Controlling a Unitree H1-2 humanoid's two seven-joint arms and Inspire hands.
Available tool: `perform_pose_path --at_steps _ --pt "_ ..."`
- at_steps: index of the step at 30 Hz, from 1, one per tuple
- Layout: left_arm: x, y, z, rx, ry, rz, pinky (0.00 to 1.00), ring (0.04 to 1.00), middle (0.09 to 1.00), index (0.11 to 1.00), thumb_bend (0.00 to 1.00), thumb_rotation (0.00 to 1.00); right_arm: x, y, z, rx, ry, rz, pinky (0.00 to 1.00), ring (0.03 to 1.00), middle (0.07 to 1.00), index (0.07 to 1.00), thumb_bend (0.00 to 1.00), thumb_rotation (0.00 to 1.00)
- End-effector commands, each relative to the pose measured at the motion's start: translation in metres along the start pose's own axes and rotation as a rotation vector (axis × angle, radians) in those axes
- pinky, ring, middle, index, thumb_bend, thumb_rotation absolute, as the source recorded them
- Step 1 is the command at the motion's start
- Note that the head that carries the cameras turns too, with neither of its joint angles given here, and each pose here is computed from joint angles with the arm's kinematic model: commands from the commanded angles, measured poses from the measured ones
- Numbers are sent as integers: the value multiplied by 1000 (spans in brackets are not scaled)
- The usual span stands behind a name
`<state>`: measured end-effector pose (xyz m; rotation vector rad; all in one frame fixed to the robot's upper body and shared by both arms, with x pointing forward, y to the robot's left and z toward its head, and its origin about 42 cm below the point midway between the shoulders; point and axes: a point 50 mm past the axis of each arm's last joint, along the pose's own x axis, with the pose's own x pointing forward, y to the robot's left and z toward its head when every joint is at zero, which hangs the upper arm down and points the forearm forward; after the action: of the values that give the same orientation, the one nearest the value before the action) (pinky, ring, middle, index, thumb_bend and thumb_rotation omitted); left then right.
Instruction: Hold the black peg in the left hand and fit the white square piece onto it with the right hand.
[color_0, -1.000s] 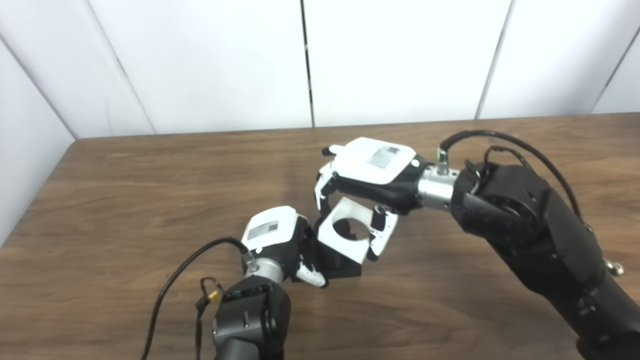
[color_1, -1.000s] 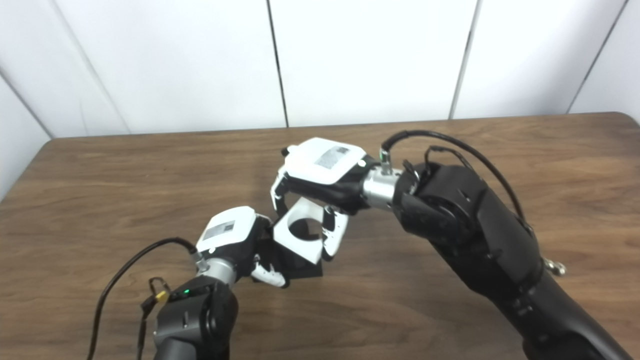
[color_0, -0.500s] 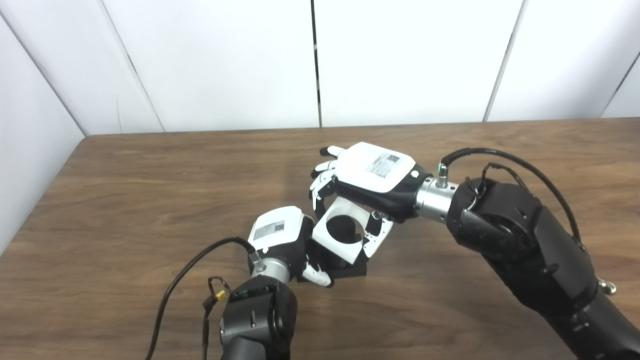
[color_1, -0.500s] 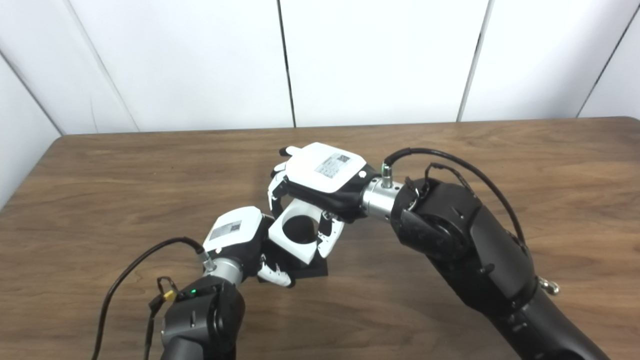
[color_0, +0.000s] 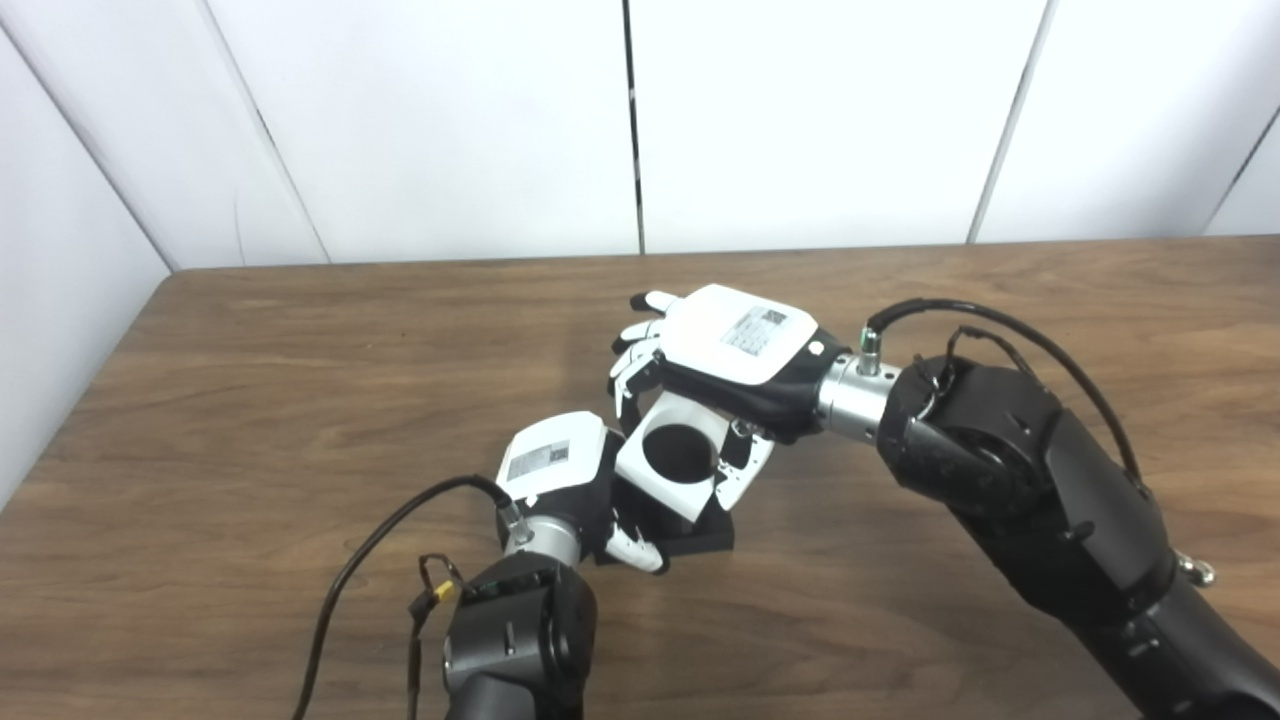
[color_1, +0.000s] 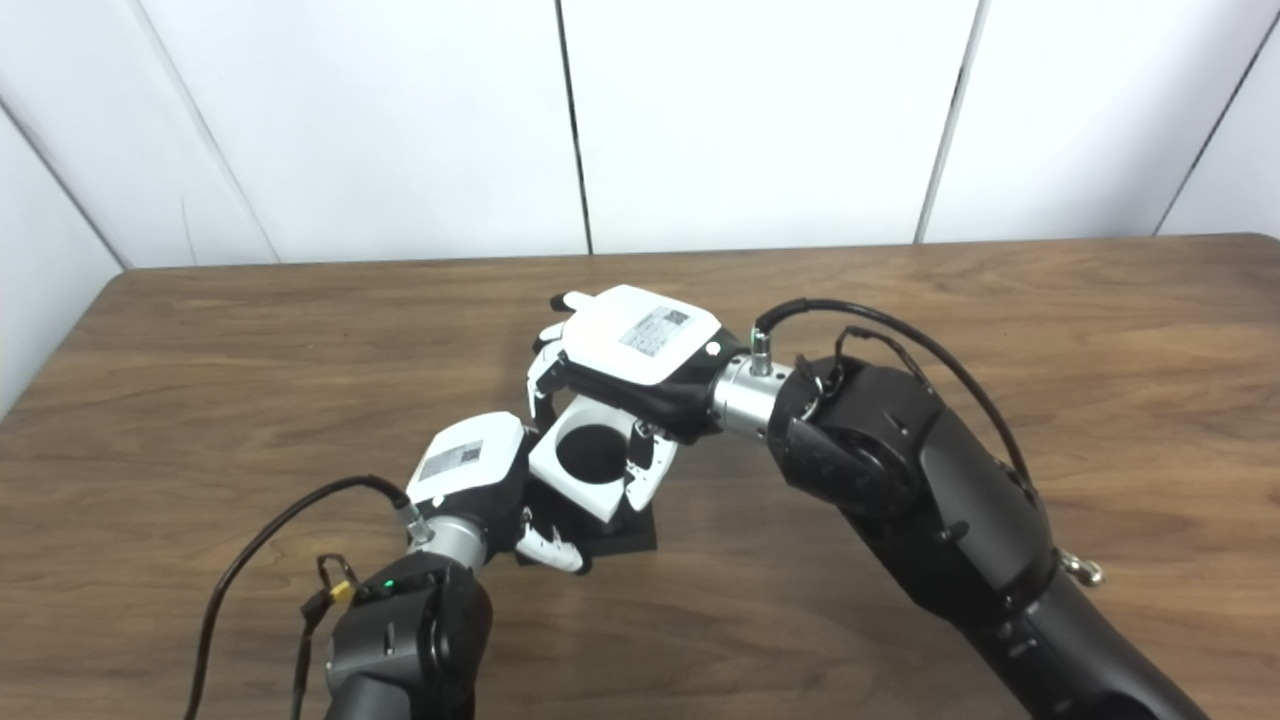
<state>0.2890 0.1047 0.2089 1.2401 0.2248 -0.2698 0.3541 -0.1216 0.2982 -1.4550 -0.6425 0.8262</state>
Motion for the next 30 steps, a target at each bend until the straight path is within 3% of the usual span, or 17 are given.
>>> perform_pose_path --at_steps 1,22,23,24,27,30 --pt "1 -18 10 7 -23 -84 807 863 815 484 522 51 8 5 0 -10 -6 42 1000 880 770 482 525 134" --pt "-1 -16 14 -15 -35 -76 819 877 827 485 521 50 10 4 -14 -56 -46 124 1000 860 745 492 525 144" --pt "-1 -16 13 -15 -35 -78 814 874 826 486 521 51 9 3 -13 -62 -44 129 1000 859 744 564 734 165" --pt "0 -15 13 -16 -36 -79 811 872 826 486 521 52 9 2 -13 -64 -43 134 1000 861 745 615 868 187" --pt "2 -14 12 -16 -39 -90 809 872 829 487 521 54 8 -1 -12 -63 -40 149 1000 869 750 653 960 216" --pt "4 -12 9 -5 -55 -115 797 868 829 489 522 58 6 -3 -11 -58 -41 156 1000 872 752 660 982 233"
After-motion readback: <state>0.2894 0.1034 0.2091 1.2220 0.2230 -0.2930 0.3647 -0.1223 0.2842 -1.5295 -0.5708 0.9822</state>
